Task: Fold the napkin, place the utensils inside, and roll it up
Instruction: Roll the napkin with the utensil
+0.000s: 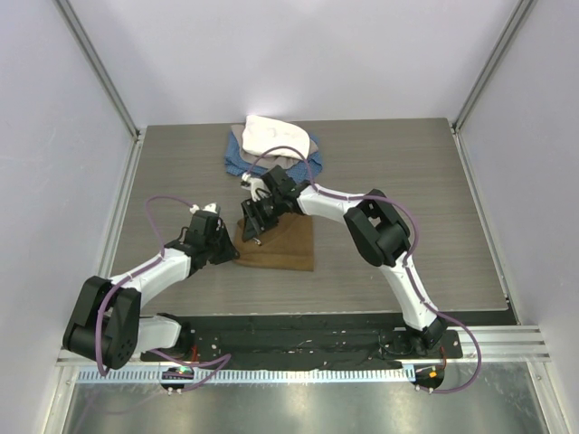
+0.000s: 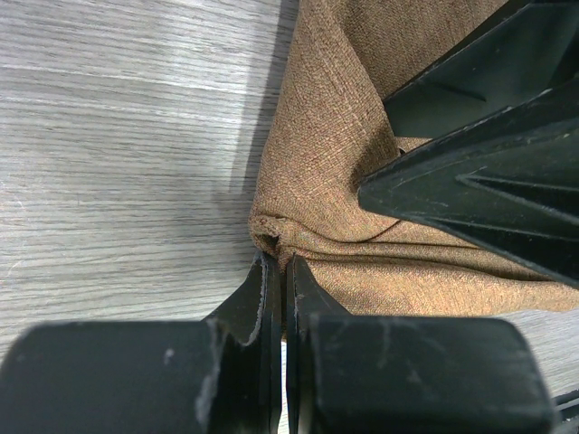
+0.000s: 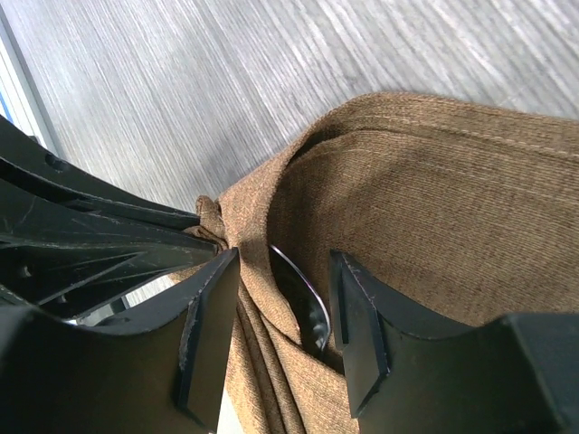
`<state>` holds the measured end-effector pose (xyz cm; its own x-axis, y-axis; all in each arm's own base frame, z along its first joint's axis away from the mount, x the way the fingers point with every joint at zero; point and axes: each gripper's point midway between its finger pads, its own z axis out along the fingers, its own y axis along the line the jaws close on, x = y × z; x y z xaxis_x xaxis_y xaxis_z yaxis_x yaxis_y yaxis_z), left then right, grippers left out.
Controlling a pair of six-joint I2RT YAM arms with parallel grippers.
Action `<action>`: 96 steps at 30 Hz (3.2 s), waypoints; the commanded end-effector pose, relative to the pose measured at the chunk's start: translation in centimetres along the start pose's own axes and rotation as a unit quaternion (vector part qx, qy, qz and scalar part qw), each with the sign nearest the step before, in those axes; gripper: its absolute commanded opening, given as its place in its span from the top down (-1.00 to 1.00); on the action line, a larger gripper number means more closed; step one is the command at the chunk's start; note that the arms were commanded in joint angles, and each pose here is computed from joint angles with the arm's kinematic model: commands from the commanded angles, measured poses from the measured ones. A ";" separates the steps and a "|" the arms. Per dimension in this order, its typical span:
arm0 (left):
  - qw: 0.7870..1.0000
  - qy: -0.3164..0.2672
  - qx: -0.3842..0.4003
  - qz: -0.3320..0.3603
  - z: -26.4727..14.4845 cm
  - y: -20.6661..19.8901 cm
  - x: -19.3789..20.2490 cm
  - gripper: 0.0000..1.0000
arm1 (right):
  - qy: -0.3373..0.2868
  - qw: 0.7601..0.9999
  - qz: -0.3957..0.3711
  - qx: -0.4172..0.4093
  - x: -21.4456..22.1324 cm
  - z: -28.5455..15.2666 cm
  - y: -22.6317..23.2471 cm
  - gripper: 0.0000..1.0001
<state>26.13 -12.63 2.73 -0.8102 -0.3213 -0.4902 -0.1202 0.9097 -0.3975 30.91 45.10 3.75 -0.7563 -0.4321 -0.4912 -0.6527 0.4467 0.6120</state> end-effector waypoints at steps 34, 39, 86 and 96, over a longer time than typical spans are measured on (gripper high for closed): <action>1.000 -0.029 -0.003 -0.010 -1.3 0.1 -1.3 1.00 | -0.110 0.975 -0.155 0.118 -3.5 -7.8 5.4 -0.34; 1.000 -0.015 -0.008 -0.026 -1.6 0.4 -1.0 1.00 | -0.164 0.958 -0.181 0.151 -2.3 -10.6 5.4 -0.37; 0.998 0.014 0.009 -0.061 -1.5 0.6 -1.9 1.00 | -0.032 0.839 -0.432 0.330 8.8 0.8 3.6 0.38; 0.998 -0.004 -0.001 -0.063 -1.7 0.8 -2.8 0.38 | 0.064 0.867 -0.416 0.267 11.3 2.0 4.3 0.98</action>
<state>25.46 -10.60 3.24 -0.8236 -0.4199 -0.3813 -0.2417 0.8680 -0.4337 22.17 44.56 2.74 0.0250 -0.7858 -0.6180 -0.8367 0.3219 -0.4431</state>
